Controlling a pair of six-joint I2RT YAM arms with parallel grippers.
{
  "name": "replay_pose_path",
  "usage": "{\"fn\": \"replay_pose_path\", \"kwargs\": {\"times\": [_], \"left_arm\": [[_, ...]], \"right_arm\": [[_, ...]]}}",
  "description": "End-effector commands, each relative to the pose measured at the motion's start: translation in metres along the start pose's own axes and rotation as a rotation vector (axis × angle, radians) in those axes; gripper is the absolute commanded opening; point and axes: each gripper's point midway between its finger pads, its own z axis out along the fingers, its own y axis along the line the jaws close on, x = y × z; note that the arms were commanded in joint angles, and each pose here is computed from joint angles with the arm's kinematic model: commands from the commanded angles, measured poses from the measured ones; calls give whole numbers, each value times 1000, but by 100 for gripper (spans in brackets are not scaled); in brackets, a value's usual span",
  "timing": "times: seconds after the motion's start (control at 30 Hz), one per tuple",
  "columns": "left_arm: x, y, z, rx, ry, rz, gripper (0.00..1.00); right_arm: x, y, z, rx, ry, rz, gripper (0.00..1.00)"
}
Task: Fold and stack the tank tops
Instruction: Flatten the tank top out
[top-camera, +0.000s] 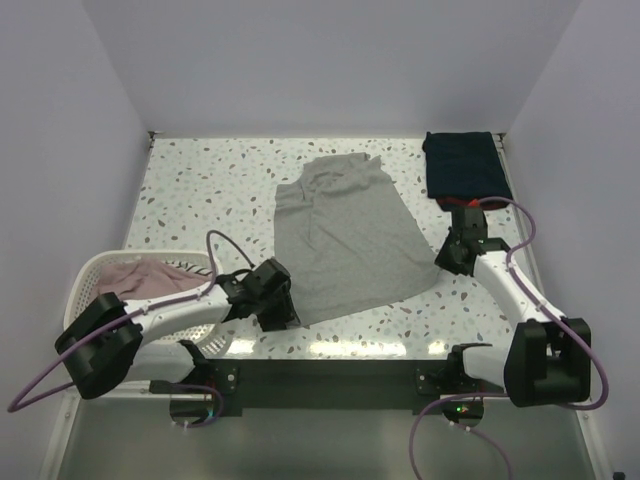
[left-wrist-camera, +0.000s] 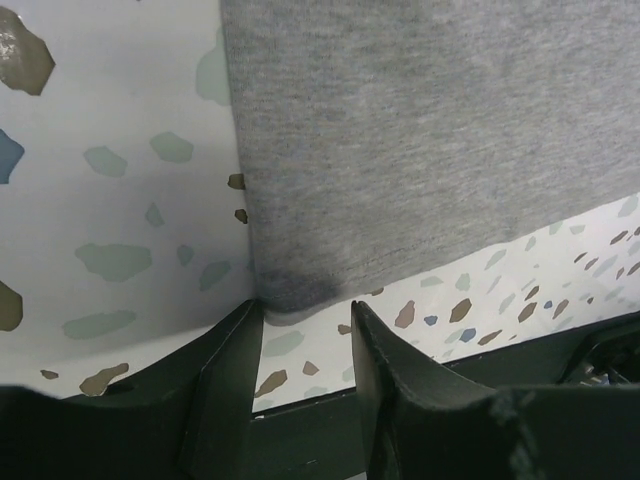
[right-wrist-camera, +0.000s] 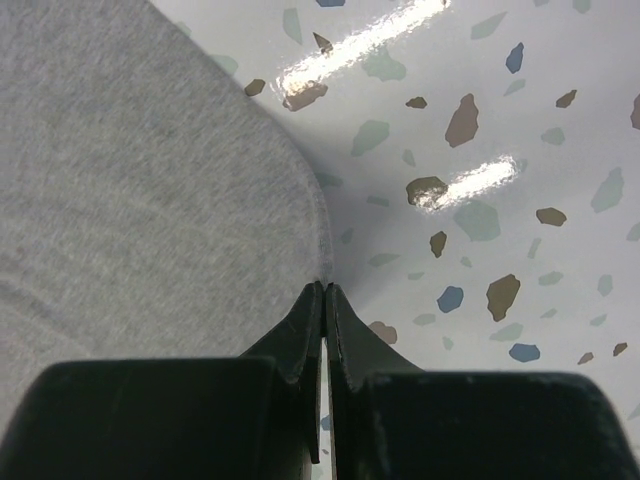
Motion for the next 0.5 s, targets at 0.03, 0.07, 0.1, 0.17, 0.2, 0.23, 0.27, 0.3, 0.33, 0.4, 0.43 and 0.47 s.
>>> {"fn": "replay_pose_path", "kwargs": {"times": [0.03, 0.07, 0.1, 0.17, 0.2, 0.23, 0.27, 0.3, 0.33, 0.4, 0.43, 0.47], "left_arm": [[-6, 31, 8, -166, -62, -33, 45], [-5, 35, 8, -187, -65, -35, 44], [-7, 40, 10, -205, -76, -36, 42], [-8, 44, 11, -224, -83, -36, 41], [-6, 48, 14, -242, -76, -31, 39], [-6, 48, 16, -245, -75, -29, 37], [-6, 50, 18, -256, -74, -28, 36], [-4, 54, 20, -269, -66, -26, 31], [-4, 55, 22, -270, -67, -26, 28], [-3, 58, 23, -274, -69, -24, 18], [-5, 58, 24, -270, -75, -21, 15], [-6, 56, 23, -268, -80, -16, 12]], "right_arm": [[-6, 9, -5, -56, -30, 21, 0], [-6, 9, -5, -58, -30, 21, 0], [-6, 10, -5, -62, -31, 23, 0], [-5, 12, -4, -73, -28, 25, 0], [-4, 12, -4, -75, -27, 26, 0], [-4, 12, -3, -78, -25, 26, 0], [-4, 13, -4, -84, -27, 28, 0], [-3, 13, -3, -84, -23, 28, 0], [-3, 13, -4, -85, -24, 26, 0], [-3, 13, -4, -87, -25, 25, 0], [-4, 14, -5, -91, -28, 24, 0], [-4, 15, -6, -94, -28, 24, 0]]}}
